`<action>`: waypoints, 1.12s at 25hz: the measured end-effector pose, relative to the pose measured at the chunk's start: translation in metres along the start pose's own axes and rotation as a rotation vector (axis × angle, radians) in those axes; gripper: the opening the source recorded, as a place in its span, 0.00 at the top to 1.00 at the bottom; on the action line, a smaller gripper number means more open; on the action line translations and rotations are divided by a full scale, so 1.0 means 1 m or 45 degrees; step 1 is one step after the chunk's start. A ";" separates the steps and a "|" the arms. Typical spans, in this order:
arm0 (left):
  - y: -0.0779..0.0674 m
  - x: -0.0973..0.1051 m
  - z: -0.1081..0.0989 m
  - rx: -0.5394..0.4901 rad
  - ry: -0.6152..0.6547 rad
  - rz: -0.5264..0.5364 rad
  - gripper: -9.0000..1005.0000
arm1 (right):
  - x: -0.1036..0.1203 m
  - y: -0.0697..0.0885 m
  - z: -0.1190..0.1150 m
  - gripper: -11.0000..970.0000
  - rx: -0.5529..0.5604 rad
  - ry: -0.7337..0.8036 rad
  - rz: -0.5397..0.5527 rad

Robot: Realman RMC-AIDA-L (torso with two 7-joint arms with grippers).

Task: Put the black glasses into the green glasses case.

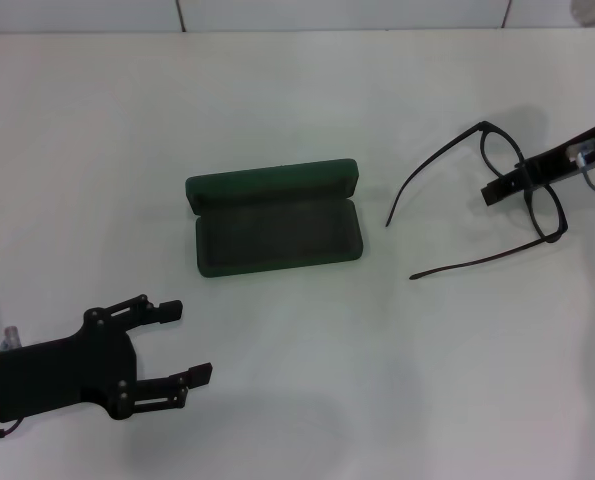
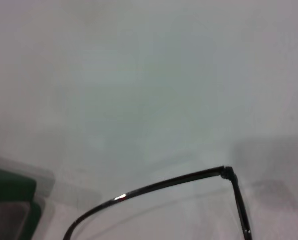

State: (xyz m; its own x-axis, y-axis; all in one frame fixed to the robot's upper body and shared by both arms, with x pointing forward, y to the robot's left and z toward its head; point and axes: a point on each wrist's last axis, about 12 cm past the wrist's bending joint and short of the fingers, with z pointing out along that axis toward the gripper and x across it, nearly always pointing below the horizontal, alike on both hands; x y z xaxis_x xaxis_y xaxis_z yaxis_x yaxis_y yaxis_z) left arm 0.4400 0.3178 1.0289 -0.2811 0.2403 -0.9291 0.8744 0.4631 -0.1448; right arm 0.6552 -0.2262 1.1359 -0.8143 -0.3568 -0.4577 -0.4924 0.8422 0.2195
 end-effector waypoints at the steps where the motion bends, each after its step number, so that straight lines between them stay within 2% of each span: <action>1: 0.000 0.000 0.000 0.000 0.001 0.000 0.14 | 0.000 0.001 0.001 0.21 0.009 0.009 -0.019; 9: 0.000 0.001 0.000 0.000 0.007 -0.002 0.14 | -0.005 0.006 0.005 0.53 0.046 -0.010 -0.077; 20: 0.000 0.001 0.000 -0.002 0.007 -0.002 0.14 | -0.007 0.008 0.003 0.77 0.051 -0.005 -0.109; 23: 0.000 0.001 0.000 -0.002 0.008 -0.002 0.14 | -0.007 0.007 0.001 0.88 0.066 -0.010 -0.121; 28: 0.000 0.000 -0.001 0.000 0.004 -0.009 0.14 | -0.007 0.002 -0.005 0.88 0.081 -0.021 -0.125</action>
State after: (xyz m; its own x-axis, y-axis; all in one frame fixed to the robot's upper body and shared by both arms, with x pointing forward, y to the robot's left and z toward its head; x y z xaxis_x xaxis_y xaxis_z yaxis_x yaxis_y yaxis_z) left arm 0.4396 0.3189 1.0289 -0.2880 0.2396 -0.9272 0.8726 0.4645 -0.1511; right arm 0.6588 -0.2244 1.1443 -0.7579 -0.4327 -0.4883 -0.5486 0.8277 0.1182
